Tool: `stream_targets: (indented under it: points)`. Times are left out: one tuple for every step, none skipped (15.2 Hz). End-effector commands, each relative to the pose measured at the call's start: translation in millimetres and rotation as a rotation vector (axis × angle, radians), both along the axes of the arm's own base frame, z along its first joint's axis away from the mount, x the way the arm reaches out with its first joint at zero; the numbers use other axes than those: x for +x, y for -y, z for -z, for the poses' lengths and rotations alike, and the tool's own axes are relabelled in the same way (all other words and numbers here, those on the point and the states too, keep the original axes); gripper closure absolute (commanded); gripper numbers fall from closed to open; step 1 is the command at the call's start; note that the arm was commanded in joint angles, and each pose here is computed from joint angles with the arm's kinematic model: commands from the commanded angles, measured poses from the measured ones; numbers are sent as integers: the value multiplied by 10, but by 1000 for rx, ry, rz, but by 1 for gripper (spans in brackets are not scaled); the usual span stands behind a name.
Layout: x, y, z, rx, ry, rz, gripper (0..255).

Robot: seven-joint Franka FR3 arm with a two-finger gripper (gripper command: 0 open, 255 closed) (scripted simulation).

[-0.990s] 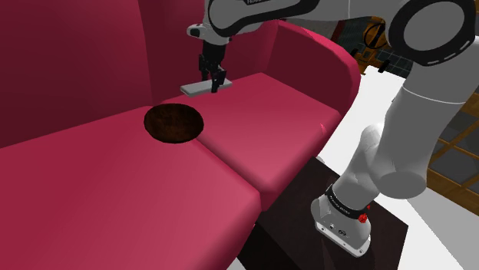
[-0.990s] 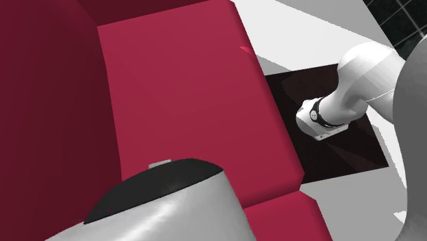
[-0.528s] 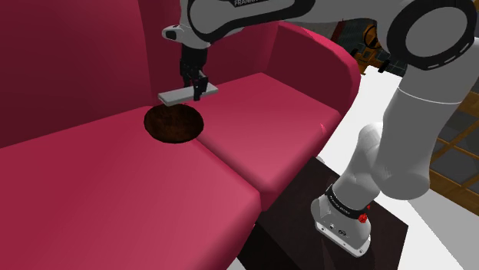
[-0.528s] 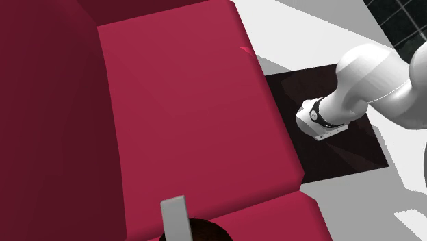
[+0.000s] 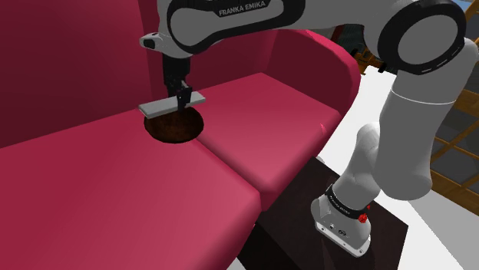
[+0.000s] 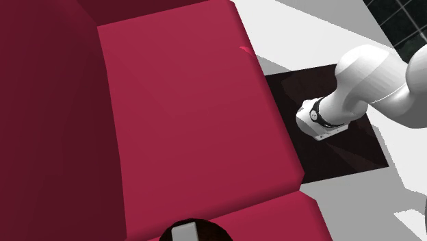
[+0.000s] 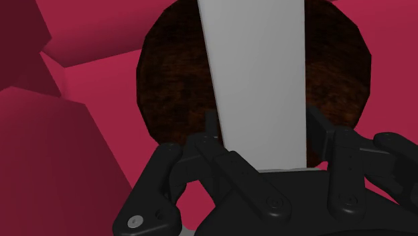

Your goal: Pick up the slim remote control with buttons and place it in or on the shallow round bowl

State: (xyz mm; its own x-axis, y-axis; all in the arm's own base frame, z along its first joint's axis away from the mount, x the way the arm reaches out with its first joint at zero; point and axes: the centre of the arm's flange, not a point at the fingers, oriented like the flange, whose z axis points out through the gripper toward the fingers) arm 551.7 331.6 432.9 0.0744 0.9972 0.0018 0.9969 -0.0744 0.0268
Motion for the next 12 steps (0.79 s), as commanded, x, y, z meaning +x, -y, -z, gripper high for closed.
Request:
stream_targets:
  points:
    - [0, -17, 97, 0, 1, 0, 255]
    - [0, -17, 150, 0, 1, 0, 255]
    - [0, -17, 203, 0, 1, 0, 255]
    - [0, -17, 256, 0, 1, 0, 255]
    - [0, -17, 308, 0, 1, 0, 255]
    - [0, -17, 361, 0, 1, 0, 255]
    - [0, -16, 414, 0, 1, 0, 255]
    - [0, -17, 467, 0, 1, 0, 255]
    - [0, -17, 543, 0, 1, 0, 255]
    - [0, -17, 542, 0, 1, 0, 255]
    - [0, -17, 543, 0, 1, 0, 255]
    - [0, -17, 543, 0, 1, 0, 255]
